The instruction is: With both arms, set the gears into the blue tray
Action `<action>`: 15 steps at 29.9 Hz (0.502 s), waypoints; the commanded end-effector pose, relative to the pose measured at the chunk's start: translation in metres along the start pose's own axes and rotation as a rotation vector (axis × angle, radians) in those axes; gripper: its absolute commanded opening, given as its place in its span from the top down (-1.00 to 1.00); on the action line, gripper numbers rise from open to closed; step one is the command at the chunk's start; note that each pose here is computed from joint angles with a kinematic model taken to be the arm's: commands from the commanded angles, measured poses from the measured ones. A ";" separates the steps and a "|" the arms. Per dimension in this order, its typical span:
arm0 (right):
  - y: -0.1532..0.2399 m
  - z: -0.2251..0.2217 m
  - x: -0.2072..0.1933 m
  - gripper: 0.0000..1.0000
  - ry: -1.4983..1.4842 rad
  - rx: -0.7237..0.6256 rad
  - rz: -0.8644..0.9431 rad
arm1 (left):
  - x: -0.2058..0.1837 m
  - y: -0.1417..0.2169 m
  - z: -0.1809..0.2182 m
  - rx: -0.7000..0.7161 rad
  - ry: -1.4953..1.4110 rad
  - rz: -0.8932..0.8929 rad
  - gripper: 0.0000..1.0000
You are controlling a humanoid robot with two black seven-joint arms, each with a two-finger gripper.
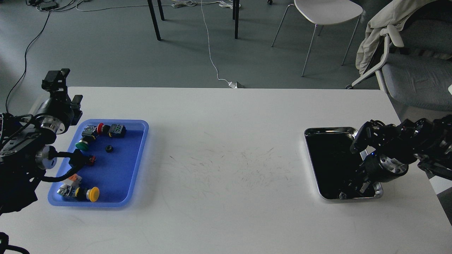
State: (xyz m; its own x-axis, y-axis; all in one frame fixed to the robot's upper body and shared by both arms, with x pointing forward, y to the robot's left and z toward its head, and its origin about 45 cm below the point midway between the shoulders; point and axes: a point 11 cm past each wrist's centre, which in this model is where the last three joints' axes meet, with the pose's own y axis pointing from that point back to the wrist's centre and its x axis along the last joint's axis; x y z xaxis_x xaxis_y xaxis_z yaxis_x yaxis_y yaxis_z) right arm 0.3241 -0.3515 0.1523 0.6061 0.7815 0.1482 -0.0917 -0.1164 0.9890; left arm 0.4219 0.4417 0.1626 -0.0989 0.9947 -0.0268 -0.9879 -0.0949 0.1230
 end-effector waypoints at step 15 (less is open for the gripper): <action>0.040 0.017 0.059 0.97 0.023 -0.063 0.160 | 0.008 0.002 -0.003 0.011 -0.019 0.018 -0.96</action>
State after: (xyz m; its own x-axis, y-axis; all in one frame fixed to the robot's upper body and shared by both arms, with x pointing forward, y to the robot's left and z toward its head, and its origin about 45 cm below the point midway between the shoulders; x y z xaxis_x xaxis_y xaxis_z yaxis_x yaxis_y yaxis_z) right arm 0.3589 -0.3332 0.1897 0.5730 0.7821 0.2452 -0.1987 -0.1576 0.9673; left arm 0.4186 0.4498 0.1599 -0.1140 0.9935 -0.0066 -0.9846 -0.1121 0.1338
